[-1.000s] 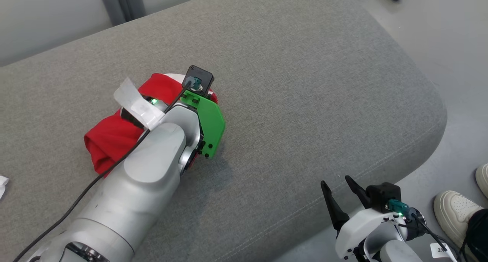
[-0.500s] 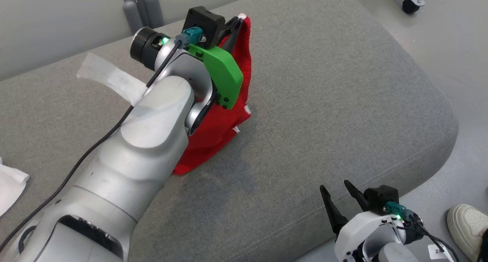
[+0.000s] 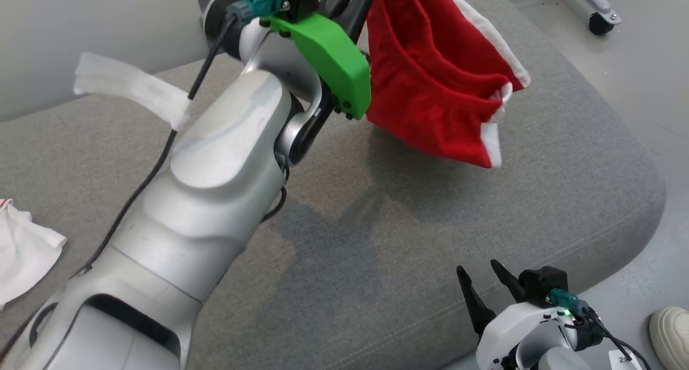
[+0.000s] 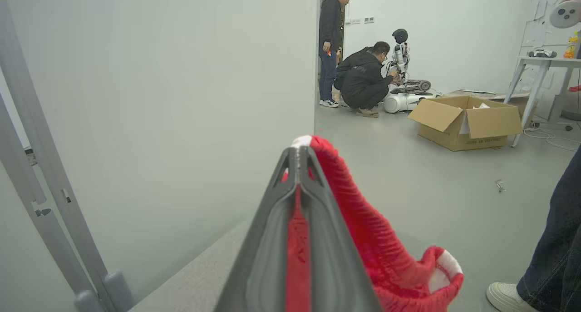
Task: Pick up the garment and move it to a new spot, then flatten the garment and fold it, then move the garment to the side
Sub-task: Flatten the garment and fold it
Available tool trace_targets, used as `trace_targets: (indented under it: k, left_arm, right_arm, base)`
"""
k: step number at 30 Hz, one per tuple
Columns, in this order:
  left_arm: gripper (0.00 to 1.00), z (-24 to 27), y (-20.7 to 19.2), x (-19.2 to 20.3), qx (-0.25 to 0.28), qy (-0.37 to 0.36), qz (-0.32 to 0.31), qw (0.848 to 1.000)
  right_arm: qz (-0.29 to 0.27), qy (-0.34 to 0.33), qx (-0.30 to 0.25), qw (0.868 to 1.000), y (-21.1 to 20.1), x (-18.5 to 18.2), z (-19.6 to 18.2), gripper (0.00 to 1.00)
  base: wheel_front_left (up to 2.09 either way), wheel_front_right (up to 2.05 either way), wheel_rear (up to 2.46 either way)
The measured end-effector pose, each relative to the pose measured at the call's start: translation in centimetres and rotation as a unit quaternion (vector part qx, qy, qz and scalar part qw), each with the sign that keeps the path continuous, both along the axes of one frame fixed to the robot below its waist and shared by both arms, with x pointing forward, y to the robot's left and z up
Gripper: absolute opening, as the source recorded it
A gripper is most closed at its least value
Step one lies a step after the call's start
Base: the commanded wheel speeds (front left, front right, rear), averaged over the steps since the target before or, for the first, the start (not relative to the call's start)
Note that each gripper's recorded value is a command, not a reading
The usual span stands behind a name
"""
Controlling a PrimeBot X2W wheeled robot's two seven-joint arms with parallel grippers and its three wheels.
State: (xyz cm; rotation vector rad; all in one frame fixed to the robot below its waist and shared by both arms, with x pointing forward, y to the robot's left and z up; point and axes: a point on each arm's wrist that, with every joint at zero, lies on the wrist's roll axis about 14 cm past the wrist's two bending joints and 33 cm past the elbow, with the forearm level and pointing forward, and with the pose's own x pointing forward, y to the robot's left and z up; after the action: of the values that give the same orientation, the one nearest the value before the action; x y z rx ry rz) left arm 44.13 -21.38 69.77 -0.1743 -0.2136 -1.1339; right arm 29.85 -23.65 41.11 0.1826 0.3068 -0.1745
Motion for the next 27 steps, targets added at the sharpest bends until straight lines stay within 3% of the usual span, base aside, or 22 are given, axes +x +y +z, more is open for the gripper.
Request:
trace_targets:
  k: [4, 7, 15, 20, 26, 27]
  left_arm:
    - [0.00, -5.4, 2.1, 1.5, 0.040, 0.072, 0.037, 0.996]
    - [0.00, -10.1, 6.2, 3.7, 0.073, 0.115, 0.093, 0.986]
    - [0.00, -20.4, 19.0, 5.9, 0.132, 0.209, 0.242, 0.938]
    - [0.00, -22.9, 25.4, 6.1, 0.138, 0.234, 0.315, 0.909]
    - [0.00, -24.5, 29.9, 6.1, 0.143, 0.239, 0.370, 0.886]
    - [0.40, -24.7, 30.2, 6.2, 0.145, 0.239, 0.375, 0.884]
  right_arm:
    - [0.011, 0.001, -0.001, 1.000, 0.4, 0.9, -0.1, 1.00]
    - [0.024, 0.001, -0.004, 1.000, 1.0, 1.7, -0.1, 1.00]
    - [0.074, 0.004, -0.010, 0.997, 3.5, 3.8, -0.1, 1.00]
    - [0.099, 0.004, -0.016, 0.995, 4.8, 4.6, 0.2, 1.00]
    - [0.109, 0.010, -0.025, 0.994, 5.2, 4.5, 0.2, 1.00]
    - [0.109, 0.010, -0.026, 0.994, 5.2, 4.5, 0.3, 1.00]
  base:
    - [0.00, 0.00, 0.00]
    - [0.00, 0.00, 0.00]
    - [0.00, 0.00, 0.00]
    - [0.00, 0.00, 0.00]
    - [0.00, 0.00, 0.00]
    - [0.00, 0.00, 0.00]
